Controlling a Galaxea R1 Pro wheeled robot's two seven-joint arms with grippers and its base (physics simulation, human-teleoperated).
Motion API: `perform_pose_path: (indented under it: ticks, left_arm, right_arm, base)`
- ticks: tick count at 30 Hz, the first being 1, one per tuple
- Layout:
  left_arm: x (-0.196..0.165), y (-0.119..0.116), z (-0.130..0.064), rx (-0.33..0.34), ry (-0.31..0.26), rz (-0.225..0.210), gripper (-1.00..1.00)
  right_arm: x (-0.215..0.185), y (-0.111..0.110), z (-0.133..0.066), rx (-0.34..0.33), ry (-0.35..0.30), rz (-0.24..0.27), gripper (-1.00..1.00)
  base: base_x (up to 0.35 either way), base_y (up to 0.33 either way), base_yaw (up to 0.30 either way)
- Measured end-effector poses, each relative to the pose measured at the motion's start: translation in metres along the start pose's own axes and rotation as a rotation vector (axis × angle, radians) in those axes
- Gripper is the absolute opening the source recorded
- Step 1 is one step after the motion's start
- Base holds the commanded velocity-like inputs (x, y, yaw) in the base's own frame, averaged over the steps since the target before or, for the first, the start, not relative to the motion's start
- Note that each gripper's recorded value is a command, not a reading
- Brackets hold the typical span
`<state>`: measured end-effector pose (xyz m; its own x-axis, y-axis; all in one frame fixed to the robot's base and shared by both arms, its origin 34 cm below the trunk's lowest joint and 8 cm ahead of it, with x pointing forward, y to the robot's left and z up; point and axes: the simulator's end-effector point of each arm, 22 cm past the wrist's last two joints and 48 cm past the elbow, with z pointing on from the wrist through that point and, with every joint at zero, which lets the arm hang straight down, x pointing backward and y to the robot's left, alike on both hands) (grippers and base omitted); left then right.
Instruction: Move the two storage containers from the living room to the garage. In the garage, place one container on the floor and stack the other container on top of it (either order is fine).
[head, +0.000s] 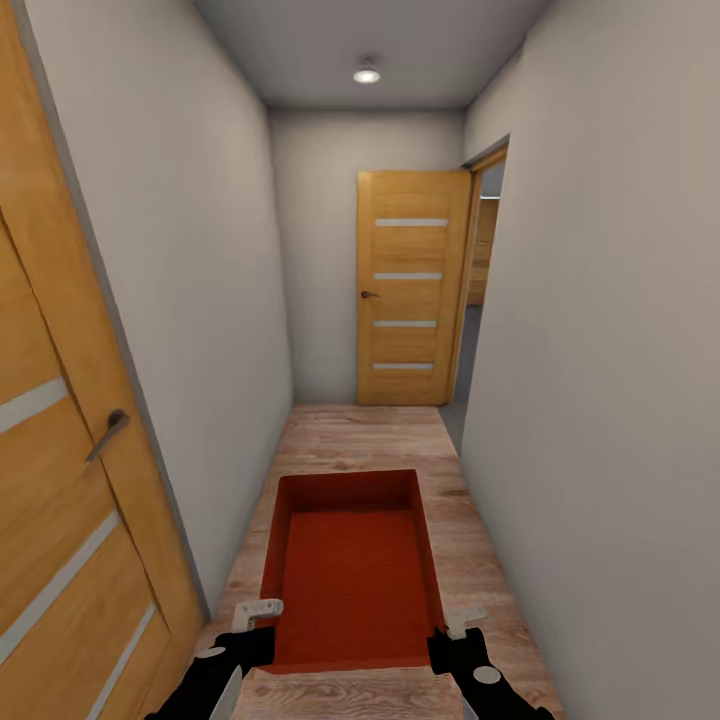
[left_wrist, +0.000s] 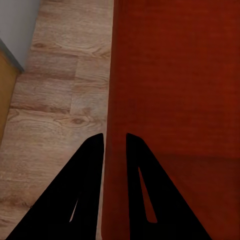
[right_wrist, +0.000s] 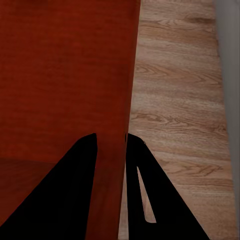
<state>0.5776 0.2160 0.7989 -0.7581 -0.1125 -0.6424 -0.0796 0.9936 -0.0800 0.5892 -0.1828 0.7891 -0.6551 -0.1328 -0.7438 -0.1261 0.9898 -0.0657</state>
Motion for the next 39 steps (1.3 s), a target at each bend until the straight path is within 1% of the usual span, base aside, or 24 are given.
perform_pose_path:
  ticks: [39]
  left_arm:
    - [0.0005,-0.0001,0.0000,0.000,0.002,0.000,-1.00]
  right_arm:
    - [0.0007,0.0000,0.0000,-0.001,0.002,0.000,-1.00]
  base:
    - [0.328,0.000,0.000]
